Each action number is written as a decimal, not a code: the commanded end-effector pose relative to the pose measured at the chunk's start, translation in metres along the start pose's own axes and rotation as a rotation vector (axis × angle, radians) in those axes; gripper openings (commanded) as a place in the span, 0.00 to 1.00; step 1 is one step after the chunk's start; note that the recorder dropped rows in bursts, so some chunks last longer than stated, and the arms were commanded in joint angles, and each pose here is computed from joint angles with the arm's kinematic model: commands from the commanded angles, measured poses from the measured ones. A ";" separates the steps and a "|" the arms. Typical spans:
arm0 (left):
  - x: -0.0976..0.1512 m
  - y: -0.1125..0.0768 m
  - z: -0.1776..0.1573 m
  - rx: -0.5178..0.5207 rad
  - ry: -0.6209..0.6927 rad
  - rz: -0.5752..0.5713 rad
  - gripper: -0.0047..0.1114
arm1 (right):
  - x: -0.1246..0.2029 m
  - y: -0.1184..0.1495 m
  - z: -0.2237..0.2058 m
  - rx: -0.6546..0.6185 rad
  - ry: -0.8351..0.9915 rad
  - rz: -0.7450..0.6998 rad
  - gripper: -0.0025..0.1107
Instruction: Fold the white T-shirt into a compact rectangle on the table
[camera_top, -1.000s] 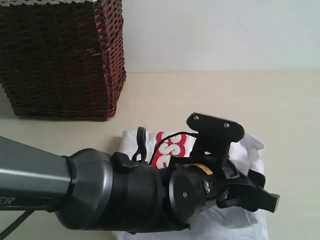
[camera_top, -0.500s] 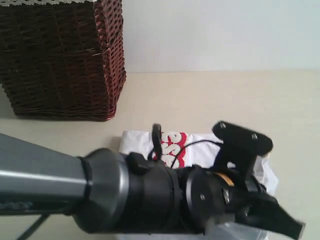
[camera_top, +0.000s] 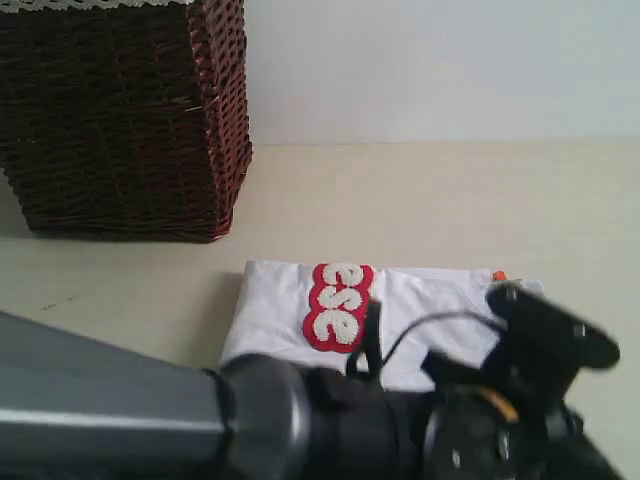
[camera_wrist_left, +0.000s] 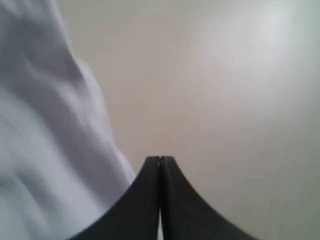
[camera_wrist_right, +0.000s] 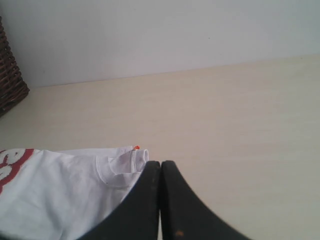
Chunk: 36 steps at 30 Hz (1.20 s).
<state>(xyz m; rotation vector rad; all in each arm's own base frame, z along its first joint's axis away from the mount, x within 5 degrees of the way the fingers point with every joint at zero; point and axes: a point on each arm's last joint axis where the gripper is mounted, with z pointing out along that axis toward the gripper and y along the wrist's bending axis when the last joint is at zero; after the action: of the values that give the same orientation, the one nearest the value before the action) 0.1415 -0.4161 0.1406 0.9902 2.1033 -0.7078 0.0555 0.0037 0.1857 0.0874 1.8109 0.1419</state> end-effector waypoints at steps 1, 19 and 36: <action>-0.095 0.041 -0.065 -0.161 -0.377 -0.050 0.04 | 0.001 -0.001 0.001 0.006 0.002 -0.008 0.02; -0.042 0.141 -0.266 -0.729 -0.469 0.197 0.04 | 0.000 0.000 0.001 0.003 -0.013 -0.002 0.02; 0.107 0.214 -0.348 -0.954 -0.293 -0.217 0.04 | 0.000 0.000 0.001 0.003 -0.013 -0.002 0.02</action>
<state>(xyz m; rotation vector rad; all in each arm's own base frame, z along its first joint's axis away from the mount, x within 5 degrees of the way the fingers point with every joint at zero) 0.1500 -0.0075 0.2312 0.0812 1.9481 0.1338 0.0556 0.0037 0.1862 0.0874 1.8049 0.1418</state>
